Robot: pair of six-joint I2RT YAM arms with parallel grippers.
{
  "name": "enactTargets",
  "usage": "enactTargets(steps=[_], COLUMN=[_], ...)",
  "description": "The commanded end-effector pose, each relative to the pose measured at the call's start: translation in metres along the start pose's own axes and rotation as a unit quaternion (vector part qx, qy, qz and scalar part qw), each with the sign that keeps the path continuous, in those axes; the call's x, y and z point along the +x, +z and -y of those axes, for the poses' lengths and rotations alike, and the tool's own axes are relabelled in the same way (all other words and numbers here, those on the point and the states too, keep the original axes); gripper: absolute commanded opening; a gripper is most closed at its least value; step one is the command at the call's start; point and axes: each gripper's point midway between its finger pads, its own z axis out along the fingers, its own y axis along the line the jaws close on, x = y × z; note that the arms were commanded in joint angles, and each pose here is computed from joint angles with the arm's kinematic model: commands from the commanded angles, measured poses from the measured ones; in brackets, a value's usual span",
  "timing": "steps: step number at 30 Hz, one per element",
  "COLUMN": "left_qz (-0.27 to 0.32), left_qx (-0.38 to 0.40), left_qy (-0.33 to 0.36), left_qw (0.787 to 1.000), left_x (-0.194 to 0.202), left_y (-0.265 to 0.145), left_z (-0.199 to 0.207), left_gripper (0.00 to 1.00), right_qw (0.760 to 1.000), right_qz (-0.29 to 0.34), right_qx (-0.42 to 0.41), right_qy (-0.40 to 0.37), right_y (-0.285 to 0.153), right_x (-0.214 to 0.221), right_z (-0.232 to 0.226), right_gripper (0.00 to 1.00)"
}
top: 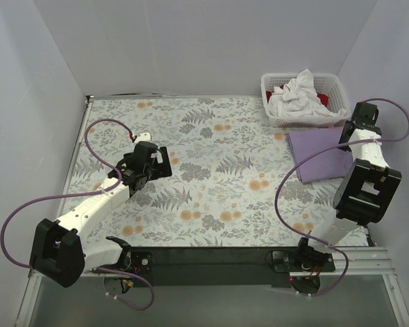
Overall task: Fold and stack the t-shirts
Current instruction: Neatly place the folded tshirt to the corner
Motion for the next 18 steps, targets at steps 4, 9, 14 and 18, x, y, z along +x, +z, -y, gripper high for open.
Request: enactTargets(steps=[4, 9, 14, 18], left_qz=[0.006, 0.013, 0.032, 0.055], left_qx=[0.001, -0.001, -0.010, -0.001], left_qy=[-0.003, -0.009, -0.017, -0.034], left_qw=[1.000, 1.000, 0.999, 0.998], left_x=[-0.004, -0.007, -0.015, -0.025], left_y=[-0.001, -0.004, -0.008, -0.017], left_z=[-0.002, -0.003, -0.007, -0.005], left_gripper=[0.98, 0.98, 0.98, 0.98], right_qw=[0.994, 0.971, 0.948, 0.927], right_qz=[0.089, 0.124, 0.141, 0.159], right_qx=[-0.011, -0.187, -0.264, -0.318], right_qy=[0.067, 0.082, 0.109, 0.124], right_y=[-0.053, -0.083, -0.126, -0.170], right_x=[-0.026, -0.035, -0.026, -0.017], right_z=[0.003, -0.055, -0.086, -0.090], right_gripper=[0.59, 0.61, 0.63, 0.68])
